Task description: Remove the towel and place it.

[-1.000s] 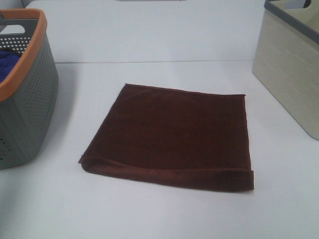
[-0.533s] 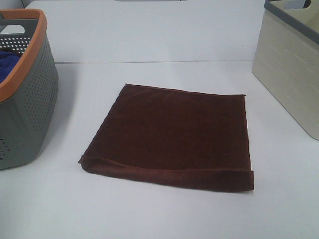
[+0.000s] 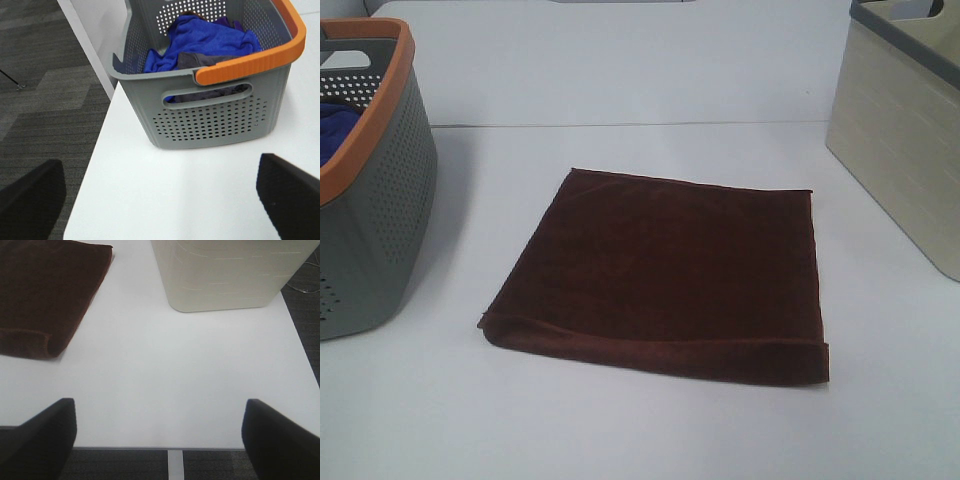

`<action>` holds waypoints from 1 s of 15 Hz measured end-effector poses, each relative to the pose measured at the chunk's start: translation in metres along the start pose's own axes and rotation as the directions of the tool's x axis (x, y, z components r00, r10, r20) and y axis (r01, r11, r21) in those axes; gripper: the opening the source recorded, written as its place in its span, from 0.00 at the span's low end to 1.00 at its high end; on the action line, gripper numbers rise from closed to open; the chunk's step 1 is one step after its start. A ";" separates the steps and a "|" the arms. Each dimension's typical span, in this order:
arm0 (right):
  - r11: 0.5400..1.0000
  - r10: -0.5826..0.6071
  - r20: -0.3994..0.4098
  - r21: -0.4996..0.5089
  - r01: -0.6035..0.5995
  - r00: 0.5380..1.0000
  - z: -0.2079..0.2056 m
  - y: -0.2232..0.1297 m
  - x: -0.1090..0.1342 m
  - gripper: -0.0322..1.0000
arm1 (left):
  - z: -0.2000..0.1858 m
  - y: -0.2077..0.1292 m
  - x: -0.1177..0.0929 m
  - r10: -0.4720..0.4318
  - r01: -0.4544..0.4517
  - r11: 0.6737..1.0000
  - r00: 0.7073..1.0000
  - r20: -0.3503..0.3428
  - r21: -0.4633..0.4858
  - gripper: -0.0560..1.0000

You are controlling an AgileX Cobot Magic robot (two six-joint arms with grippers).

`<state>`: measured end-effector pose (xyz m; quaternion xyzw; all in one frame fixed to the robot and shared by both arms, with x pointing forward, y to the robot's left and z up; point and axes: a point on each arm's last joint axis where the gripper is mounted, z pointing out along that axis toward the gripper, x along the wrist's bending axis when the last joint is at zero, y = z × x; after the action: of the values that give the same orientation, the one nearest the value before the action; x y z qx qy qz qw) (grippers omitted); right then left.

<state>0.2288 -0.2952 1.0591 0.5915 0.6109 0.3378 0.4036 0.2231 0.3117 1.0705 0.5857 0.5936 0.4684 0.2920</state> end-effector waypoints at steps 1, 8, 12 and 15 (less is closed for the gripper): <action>1.000 0.001 -0.002 0.007 -0.001 1.000 0.003 -0.002 0.000 0.79 | 0.007 -0.005 -0.004 -0.013 0.013 1.000 1.000 0.025 0.025 0.99; 1.000 0.010 -0.018 0.003 -0.010 1.000 0.006 -0.003 0.002 0.77 | 0.013 -0.009 -0.014 -0.067 0.063 0.997 0.990 0.122 0.038 0.99; 1.000 0.025 -0.037 0.001 -0.025 0.999 0.006 -0.003 0.004 0.77 | 0.013 -0.009 -0.014 -0.067 0.063 0.997 0.990 0.126 0.037 0.99; 0.999 0.043 -0.063 -0.002 -0.043 0.997 0.006 -0.003 0.006 0.77 | 0.013 -0.009 -0.014 -0.020 0.017 1.000 0.974 0.228 0.016 0.99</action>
<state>0.2332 -0.2900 1.0536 0.5929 0.6099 0.3656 0.3778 0.2332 0.3021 1.0547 0.6320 0.5651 0.3910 0.3583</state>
